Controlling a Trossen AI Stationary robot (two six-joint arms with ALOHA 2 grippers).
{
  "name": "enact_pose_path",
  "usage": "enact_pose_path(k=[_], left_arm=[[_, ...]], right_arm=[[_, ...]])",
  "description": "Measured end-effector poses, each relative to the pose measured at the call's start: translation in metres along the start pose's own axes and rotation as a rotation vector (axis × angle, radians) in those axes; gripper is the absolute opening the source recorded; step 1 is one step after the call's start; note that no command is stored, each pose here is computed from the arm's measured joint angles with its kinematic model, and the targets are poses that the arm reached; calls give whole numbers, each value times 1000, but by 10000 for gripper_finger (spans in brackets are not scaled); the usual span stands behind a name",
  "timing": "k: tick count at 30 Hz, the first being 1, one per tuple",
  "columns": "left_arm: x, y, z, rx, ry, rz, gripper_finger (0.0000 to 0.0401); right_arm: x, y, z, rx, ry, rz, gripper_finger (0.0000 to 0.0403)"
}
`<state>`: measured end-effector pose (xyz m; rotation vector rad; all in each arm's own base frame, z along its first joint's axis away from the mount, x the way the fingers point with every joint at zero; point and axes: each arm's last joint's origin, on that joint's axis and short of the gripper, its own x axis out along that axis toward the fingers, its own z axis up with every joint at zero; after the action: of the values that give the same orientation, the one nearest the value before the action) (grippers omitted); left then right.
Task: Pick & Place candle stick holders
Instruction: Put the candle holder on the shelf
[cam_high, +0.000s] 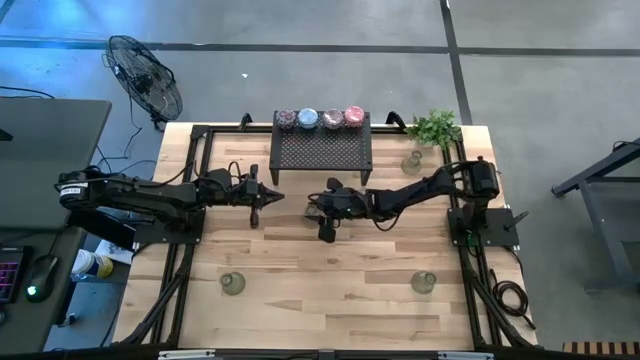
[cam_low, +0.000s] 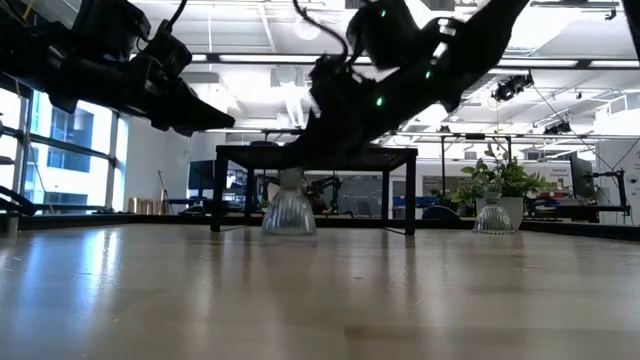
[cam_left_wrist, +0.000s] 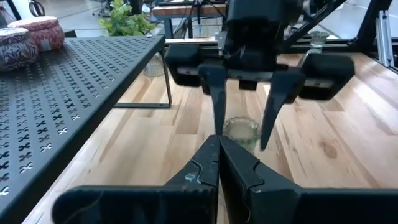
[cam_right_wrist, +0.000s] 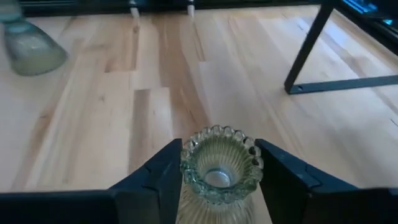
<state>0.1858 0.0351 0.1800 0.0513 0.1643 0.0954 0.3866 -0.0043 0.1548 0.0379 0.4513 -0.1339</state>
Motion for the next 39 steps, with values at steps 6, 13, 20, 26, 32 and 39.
enact_pose_path(k=[6, 13, 20, 26, 32, 39], left_arm=[[0, -1, 0, 3, -6, -19, 0], [0, 0, 1, 4, -9, -16, 0], [0, 0, 1, 6, -10, -13, 0], [0, 0, 1, -10, -8, -12, 0], [0, 0, 1, -20, -7, -12, 0], [0, 0, 1, -12, -7, -12, 0]], right_arm=[[-39, 3, 34, -4, -20, -8, 168], [-122, -15, 85, 82, -112, -120, 168], [-164, -71, 102, 122, -167, -315, 168], [-160, -123, 91, 142, -105, -381, 168], [-150, -150, 78, 131, -37, -412, 169], [-138, -167, 71, 143, -38, -435, 169]])
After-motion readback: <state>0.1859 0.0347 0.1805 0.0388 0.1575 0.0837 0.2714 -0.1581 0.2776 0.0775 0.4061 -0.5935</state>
